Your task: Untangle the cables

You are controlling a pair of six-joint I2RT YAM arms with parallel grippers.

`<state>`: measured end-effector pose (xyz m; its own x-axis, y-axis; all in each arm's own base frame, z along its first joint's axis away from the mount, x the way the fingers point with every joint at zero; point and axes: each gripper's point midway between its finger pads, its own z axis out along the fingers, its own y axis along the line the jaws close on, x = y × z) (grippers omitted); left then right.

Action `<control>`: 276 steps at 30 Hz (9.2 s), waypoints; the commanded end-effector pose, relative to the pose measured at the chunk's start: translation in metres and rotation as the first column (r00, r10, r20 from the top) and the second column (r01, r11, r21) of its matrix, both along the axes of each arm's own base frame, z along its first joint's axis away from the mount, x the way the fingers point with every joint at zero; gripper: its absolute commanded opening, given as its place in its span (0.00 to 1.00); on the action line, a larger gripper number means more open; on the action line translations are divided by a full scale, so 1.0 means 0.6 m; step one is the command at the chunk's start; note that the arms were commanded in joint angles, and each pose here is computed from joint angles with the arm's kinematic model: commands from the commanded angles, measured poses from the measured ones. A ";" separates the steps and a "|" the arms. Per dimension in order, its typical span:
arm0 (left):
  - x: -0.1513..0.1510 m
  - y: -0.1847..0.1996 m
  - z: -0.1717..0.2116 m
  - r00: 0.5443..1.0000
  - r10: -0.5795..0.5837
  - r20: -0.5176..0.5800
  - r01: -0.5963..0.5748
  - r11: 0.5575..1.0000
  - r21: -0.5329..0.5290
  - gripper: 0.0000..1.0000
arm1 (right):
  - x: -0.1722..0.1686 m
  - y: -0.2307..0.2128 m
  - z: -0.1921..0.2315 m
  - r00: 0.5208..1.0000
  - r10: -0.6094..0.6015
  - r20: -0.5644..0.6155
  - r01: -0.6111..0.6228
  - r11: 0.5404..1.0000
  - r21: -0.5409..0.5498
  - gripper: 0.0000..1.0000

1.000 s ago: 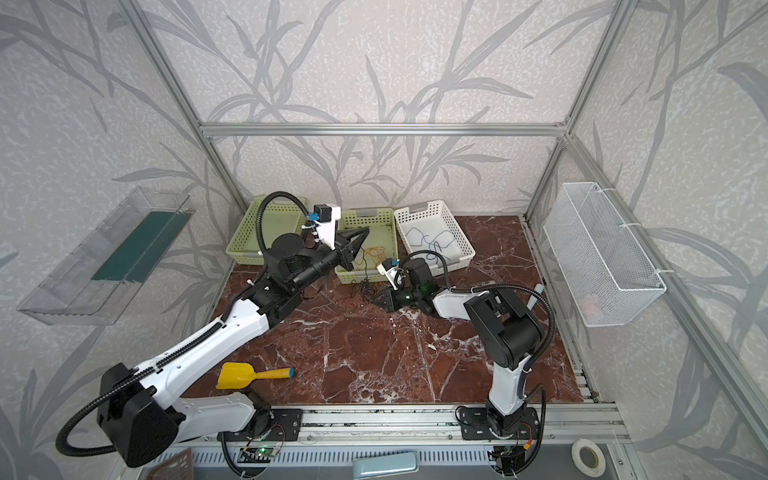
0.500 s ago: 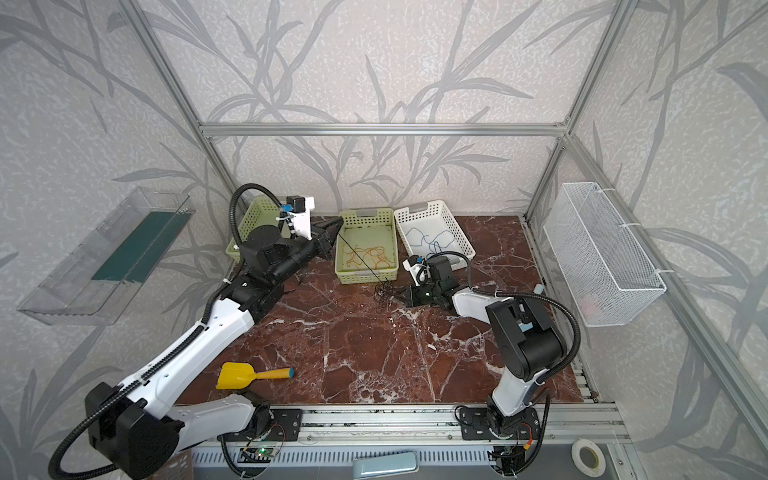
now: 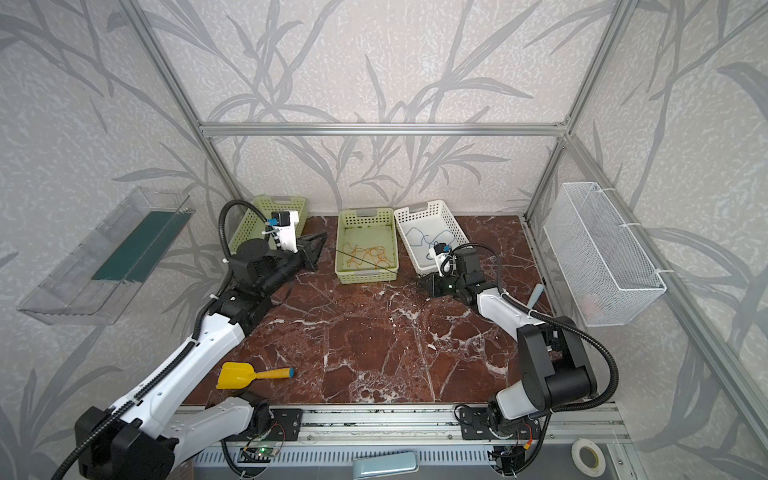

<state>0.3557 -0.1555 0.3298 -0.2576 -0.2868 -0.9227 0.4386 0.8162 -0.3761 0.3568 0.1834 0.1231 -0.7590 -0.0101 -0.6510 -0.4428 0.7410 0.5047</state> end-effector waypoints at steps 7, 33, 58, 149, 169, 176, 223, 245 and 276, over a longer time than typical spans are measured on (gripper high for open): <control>0.011 0.032 -0.153 0.995 0.097 -0.036 -0.101 0.987 -0.127 0.00 | -0.039 -0.042 -0.037 0.999 -0.010 -0.052 -0.001 0.976 -0.218 0.00; -0.010 -0.072 -0.304 0.968 -0.163 -0.190 0.211 0.941 0.266 0.68 | -0.050 0.036 -0.052 0.992 0.121 -0.028 -0.124 0.963 -0.239 0.00; 0.000 -0.289 -0.452 0.867 -0.452 -0.210 0.439 0.495 0.749 0.69 | -0.059 0.060 -0.039 0.978 0.204 -0.032 -0.207 0.961 -0.181 0.00; 0.001 -0.091 -0.250 0.996 -0.089 -0.011 0.068 0.665 0.744 0.00 | 0.029 -0.156 -0.058 0.963 -0.259 -0.079 0.213 0.903 -0.372 0.00; -0.007 0.039 -0.116 0.993 0.077 0.091 -0.116 0.798 0.592 0.00 | 0.016 -0.238 -0.081 0.941 -0.312 -0.134 0.249 0.902 -0.353 0.02; -0.007 -0.030 -0.215 0.990 -0.090 -0.113 0.135 0.853 0.505 0.00 | 0.003 -0.163 -0.073 0.986 -0.116 -0.121 0.064 0.928 -0.367 0.08; -0.013 -0.403 -0.378 0.827 -0.544 -0.146 0.554 0.740 0.380 0.62 | -0.054 -0.014 0.040 0.958 0.276 0.081 -0.248 0.936 -0.251 0.02; -0.040 -0.382 -0.439 0.745 -0.508 -0.432 0.665 0.608 0.433 0.00 | -0.032 -0.078 -0.039 0.995 0.004 -0.104 -0.042 0.929 -0.368 0.56; -0.036 -0.395 -0.345 0.767 -0.511 -0.389 0.634 0.700 0.329 0.00 | -0.017 0.059 -0.135 0.990 -0.133 -0.053 0.111 0.947 -0.303 0.22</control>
